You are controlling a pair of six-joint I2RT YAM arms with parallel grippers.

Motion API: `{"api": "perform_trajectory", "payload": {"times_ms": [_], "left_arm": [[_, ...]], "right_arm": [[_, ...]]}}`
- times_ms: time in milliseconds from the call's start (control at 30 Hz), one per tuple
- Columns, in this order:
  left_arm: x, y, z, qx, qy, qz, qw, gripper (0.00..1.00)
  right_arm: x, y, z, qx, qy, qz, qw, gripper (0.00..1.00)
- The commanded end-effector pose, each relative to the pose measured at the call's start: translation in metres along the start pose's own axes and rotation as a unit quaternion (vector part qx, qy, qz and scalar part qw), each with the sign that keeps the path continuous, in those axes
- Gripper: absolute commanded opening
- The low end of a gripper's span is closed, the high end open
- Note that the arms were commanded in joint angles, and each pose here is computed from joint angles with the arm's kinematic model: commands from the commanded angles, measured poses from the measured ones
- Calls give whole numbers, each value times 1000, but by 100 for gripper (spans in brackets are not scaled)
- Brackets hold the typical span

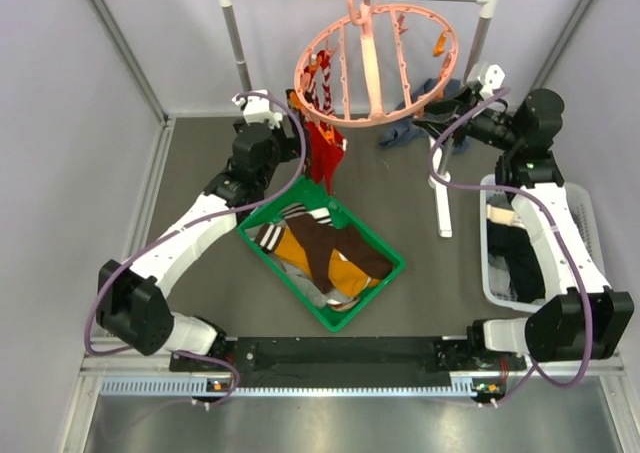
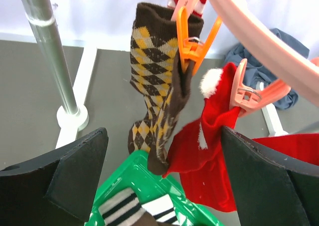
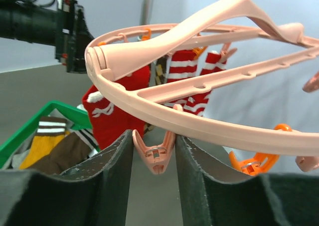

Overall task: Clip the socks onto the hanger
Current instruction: Open the clamp at the hanger.

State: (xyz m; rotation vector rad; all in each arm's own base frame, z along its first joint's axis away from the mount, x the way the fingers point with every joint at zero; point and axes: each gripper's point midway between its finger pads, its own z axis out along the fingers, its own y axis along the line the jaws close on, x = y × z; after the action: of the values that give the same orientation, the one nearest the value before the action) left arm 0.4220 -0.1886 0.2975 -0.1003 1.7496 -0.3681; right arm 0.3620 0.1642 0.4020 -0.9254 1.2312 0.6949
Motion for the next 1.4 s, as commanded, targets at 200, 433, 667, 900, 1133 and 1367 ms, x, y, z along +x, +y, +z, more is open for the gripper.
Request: {"api": "perform_trajectory", "payload": {"times_ms": [200,433,667,900,1133,1367], "left_arm": [[-43,8,18,0,-56,4,998,98],[-59,9,42,17,-77,18,997,98],[-72,0,41,50,-87,43,994,98],[-78,14,-9,35,-93,44,994,98],[-69,47,-59,-29,-67,39,997,99],[-60,70,-94,-79,-35,26,996,99]], "right_arm": [[-21,36,11,-34,-29,10,999,22],[-17,62,32,-15,-20,75,997,5],[-10,74,59,43,-11,160,986,0],[-5,85,73,84,-13,235,968,0],[-2,103,78,76,-11,253,964,0],[0,103,74,92,-16,262,961,0]]}}
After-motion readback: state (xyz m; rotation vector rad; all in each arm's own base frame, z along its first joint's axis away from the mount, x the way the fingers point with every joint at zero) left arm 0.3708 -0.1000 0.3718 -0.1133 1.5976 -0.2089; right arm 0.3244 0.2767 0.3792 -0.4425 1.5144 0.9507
